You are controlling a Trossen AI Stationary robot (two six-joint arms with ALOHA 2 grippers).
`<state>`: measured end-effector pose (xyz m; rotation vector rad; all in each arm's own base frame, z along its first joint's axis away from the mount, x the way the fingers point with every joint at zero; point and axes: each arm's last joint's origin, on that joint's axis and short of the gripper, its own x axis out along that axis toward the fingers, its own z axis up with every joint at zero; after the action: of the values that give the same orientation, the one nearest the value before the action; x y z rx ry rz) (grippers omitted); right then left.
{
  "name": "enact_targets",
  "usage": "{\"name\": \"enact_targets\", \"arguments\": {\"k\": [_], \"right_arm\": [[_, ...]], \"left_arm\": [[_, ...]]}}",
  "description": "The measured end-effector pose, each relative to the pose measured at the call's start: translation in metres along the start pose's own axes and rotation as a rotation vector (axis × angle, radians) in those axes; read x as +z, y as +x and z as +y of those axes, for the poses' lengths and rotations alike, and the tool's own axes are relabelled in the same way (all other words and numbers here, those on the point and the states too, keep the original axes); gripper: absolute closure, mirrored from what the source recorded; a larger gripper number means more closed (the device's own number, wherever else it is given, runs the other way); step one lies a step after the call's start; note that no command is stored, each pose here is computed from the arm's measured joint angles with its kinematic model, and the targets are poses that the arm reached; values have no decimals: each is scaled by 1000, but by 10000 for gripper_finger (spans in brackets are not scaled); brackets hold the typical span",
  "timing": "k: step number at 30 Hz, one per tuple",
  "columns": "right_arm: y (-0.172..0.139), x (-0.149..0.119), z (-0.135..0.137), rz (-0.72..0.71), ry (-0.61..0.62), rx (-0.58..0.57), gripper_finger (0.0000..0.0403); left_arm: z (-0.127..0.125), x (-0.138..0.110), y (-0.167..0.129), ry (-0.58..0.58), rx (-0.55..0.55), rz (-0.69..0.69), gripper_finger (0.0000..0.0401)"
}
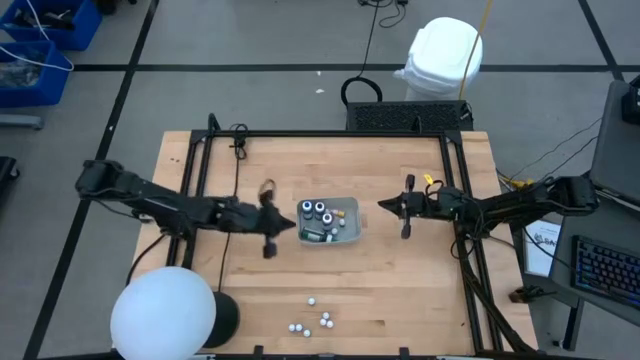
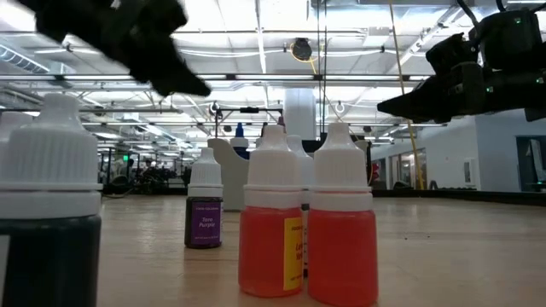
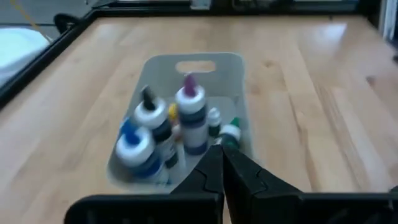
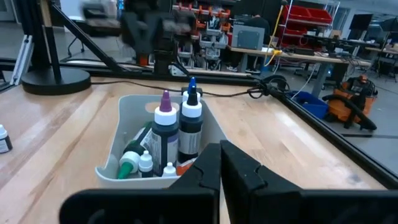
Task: Pick & Place food coloring
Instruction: Put the small purple food coloring bottle into the gray bin
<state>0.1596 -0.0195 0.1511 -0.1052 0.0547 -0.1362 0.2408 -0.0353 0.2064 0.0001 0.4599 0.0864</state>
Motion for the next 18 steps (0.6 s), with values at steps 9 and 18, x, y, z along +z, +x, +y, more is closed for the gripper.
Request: {"name": "enact_targets", "arguments": {"k": [9, 18], "right_arm": [[0, -3, 0, 29, 5, 3, 403], [0, -4, 0, 43, 5, 5, 403]], "left_arm": [[-62, 69, 45, 54, 41, 285, 396], [-121, 87, 93, 207, -19, 591, 377]]}}
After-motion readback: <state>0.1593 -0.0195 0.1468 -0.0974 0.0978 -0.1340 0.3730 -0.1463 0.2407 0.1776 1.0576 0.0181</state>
